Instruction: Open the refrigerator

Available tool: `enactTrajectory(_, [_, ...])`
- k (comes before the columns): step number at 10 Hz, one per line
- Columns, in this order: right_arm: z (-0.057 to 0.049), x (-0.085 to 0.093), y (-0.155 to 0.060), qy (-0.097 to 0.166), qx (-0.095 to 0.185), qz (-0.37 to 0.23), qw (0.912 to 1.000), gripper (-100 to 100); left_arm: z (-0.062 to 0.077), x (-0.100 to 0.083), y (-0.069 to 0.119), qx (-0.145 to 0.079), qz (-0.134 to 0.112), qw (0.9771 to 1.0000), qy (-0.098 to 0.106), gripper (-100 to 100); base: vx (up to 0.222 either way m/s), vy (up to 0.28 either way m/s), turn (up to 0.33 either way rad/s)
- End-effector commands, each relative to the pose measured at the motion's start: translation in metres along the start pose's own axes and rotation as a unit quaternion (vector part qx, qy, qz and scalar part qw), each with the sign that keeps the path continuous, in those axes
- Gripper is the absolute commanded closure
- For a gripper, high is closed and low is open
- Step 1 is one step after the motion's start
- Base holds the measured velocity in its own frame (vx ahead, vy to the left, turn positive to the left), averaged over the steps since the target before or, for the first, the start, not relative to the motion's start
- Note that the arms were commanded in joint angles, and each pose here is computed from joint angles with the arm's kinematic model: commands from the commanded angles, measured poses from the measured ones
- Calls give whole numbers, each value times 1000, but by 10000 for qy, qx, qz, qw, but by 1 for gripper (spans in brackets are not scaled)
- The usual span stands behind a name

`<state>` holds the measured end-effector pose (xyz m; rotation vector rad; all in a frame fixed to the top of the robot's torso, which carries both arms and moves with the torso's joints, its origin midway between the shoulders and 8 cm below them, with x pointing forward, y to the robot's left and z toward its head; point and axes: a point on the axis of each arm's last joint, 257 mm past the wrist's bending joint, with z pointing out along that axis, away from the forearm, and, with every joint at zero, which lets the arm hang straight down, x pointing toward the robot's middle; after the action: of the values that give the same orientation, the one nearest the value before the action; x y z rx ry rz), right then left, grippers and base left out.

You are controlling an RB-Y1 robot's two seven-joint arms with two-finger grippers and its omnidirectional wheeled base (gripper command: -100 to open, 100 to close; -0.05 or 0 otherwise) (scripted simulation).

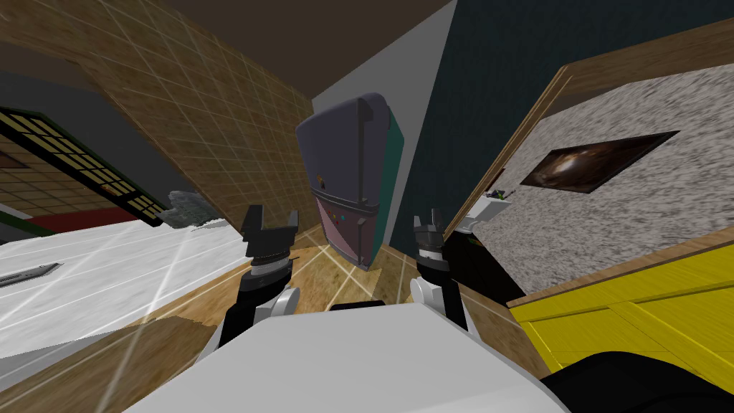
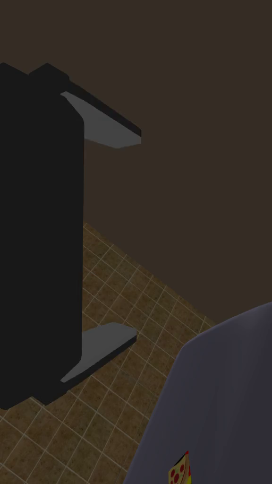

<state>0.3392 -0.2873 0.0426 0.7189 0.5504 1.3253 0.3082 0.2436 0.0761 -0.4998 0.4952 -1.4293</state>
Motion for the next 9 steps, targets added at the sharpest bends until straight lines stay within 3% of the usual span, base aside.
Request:
enactTrajectory(1, [0,0,0,0,0,0,10000,0,0,0,0,0,0,10000,0,0,0,0,0])
enactTrajectory(9, [0,0,0,0,-2,0,10000,0,0,0,0,2,0,10000,0,0,0,0,0])
